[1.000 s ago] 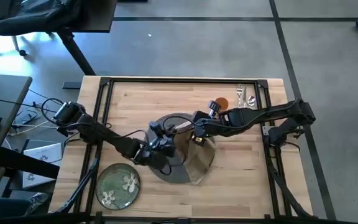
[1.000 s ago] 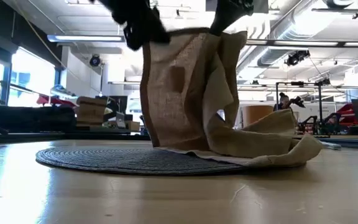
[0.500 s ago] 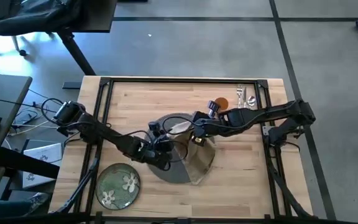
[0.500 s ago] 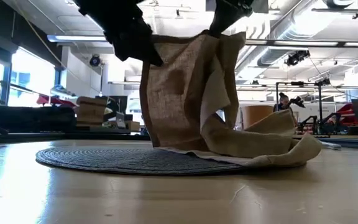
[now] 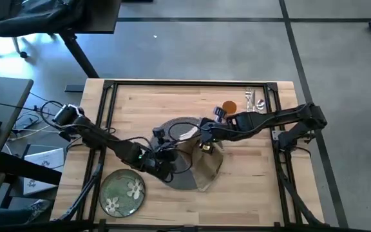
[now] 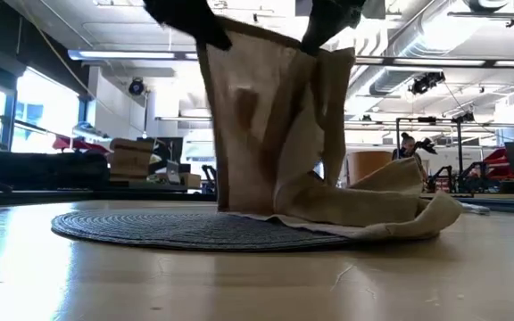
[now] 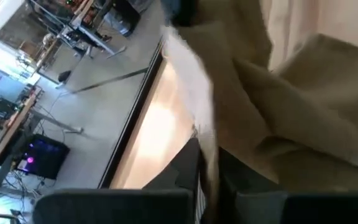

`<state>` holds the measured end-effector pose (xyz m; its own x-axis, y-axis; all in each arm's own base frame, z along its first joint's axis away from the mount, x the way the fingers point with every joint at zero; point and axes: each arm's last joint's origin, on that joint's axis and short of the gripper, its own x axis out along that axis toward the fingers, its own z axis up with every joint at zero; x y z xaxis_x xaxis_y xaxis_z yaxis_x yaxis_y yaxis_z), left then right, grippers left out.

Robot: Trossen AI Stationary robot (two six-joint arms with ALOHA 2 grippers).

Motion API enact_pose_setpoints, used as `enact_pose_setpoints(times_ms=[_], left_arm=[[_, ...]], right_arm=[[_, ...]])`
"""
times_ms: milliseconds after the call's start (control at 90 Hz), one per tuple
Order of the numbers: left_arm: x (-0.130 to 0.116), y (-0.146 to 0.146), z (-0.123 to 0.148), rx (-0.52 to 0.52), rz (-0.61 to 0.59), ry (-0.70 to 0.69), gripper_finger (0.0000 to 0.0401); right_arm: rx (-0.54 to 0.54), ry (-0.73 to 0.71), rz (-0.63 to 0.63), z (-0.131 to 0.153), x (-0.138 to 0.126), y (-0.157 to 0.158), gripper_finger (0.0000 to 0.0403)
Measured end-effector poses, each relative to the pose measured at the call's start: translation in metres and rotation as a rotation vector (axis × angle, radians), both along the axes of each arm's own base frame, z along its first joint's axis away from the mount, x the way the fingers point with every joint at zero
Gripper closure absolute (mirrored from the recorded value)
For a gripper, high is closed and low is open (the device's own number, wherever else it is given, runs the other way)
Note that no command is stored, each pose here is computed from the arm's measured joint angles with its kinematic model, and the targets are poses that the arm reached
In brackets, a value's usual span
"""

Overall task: Set table place
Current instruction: Fold the brown napkin

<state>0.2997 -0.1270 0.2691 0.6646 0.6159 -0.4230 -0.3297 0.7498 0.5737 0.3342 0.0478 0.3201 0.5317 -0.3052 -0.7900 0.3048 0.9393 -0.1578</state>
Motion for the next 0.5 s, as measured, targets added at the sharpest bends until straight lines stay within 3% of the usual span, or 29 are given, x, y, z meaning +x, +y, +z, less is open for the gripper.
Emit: enact_pose_setpoints(times_ms=[122,256,500], left_arm=[[-0.022,0.002,0.020,-0.081,0.020,-0.012,0.0401],[-0.040,0.009,0.034,-0.196,0.029,-0.017,0.0401],[-0.055,0.015,0.038,-0.279,0.066,0.010,0.0401]], right_arm=[[0.011,-0.003,-0.007,0.000,0.000,0.000,0.0374],[-0.001,0.008,-0.006,0.000,-0.001,0.000,0.0313],[0.049,0.226,-0.080,-0.008,-0.029,0.005,0.0208]])
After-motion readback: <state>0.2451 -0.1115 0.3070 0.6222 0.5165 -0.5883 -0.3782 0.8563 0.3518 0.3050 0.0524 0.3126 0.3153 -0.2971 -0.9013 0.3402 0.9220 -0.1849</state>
